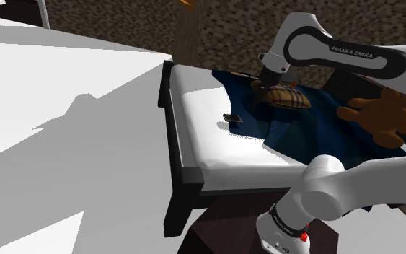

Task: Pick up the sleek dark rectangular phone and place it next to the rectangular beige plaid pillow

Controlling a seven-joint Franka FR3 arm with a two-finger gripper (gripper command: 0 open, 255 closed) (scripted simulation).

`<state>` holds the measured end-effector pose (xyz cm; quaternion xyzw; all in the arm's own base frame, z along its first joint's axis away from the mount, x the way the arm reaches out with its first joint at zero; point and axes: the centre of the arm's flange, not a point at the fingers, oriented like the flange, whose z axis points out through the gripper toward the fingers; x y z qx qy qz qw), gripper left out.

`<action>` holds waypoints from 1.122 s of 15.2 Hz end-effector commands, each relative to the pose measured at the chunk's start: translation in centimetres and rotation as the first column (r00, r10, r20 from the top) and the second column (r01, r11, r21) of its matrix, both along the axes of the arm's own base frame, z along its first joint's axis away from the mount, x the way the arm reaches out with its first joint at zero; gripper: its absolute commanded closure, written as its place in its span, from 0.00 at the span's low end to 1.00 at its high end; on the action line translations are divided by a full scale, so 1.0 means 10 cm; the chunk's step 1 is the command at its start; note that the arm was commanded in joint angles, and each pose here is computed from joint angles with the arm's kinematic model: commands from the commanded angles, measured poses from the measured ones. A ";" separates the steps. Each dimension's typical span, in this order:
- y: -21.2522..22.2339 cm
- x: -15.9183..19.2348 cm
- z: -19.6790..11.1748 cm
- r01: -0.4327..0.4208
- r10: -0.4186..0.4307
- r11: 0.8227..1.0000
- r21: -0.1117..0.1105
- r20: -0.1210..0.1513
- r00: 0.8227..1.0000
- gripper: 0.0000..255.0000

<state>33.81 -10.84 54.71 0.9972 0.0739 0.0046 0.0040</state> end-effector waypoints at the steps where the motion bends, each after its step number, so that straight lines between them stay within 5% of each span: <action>1: -0.17 0.14 -0.20 -0.068 0.068 0.998 -0.003 -0.001 0.998 0.00; 8: -0.67 0.67 -0.78 -0.283 0.283 0.959 -0.005 -0.009 0.959 0.00; 16: -1.08 1.39 -1.44 -0.513 0.513 0.859 -0.006 -0.018 0.858 0.00; 17: -1.08 1.39 -1.44 -0.514 0.513 0.858 -0.006 -0.018 0.858 0.00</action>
